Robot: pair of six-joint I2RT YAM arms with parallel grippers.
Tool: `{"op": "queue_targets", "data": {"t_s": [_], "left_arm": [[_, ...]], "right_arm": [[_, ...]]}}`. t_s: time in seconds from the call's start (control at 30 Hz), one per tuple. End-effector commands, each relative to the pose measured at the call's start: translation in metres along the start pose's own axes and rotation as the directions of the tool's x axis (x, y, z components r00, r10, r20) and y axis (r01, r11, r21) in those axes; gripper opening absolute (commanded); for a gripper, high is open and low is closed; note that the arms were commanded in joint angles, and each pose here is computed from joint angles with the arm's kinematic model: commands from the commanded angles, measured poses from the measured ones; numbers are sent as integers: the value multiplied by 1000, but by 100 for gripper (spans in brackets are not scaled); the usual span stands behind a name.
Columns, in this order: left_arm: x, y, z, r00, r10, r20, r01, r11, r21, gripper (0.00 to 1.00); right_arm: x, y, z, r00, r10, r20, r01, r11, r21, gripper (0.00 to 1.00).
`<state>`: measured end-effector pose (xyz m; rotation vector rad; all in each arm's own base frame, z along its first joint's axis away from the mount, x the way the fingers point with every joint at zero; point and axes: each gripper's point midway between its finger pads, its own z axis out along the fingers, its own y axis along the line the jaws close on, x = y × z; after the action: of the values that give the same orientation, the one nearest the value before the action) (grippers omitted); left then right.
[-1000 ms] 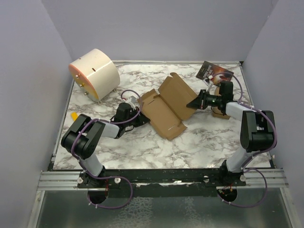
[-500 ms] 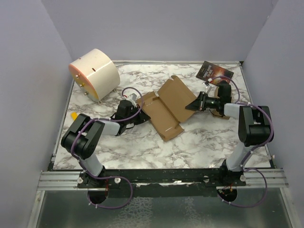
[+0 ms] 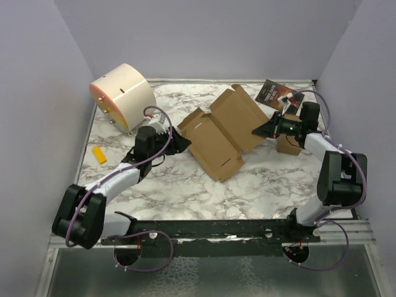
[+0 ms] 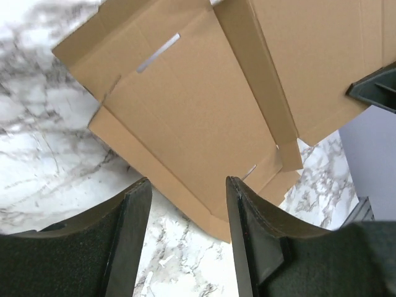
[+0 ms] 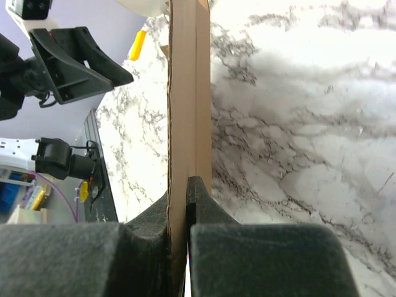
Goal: Fold the paper box
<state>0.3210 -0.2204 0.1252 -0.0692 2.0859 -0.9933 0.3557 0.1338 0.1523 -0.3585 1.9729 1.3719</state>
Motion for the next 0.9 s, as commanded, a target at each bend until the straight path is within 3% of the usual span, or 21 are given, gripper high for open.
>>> {"op": "queue_targets", "data": {"t_s": [0.0, 0.1, 0.23, 0.33, 0.47, 0.53, 0.67, 0.77, 0.87], "left_arm": [[-39, -20, -33, 985, 142, 98, -141, 990, -10, 55], [-74, -45, -58, 946, 256, 197, -260, 966, -7, 59], [-119, -64, -90, 862, 401, 310, -404, 913, -57, 73], [-153, -80, -107, 802, 486, 348, -505, 862, -41, 75], [-182, -104, -117, 683, 626, 378, -682, 731, 23, 74], [-193, -109, -123, 650, 651, 393, -715, 699, 25, 73], [-206, -121, -142, 691, 583, 427, -678, 728, 103, 51], [-190, -121, -144, 734, 524, 432, -642, 742, 191, 44], [-164, -95, -132, 778, 479, 407, -585, 788, 193, 41]], "right_arm": [[-40, 55, -16, 968, -247, 40, 250, 962, -112, 1], [-60, 86, -25, 926, -370, 78, 378, 916, -135, 1], [-82, 130, -37, 848, -516, 122, 530, 827, -188, 1], [-97, 156, -45, 785, -604, 139, 619, 760, -199, 1], [-111, 184, -55, 709, -688, 156, 704, 680, -205, 1], [-116, 196, -59, 660, -734, 161, 751, 634, -187, 1], [-121, 204, -66, 566, -814, 132, 824, 553, -125, 1], [-123, 202, -71, 503, -860, 84, 864, 496, -85, 1], [-115, 192, -76, 416, -909, 5, 908, 415, -61, 1]]}}
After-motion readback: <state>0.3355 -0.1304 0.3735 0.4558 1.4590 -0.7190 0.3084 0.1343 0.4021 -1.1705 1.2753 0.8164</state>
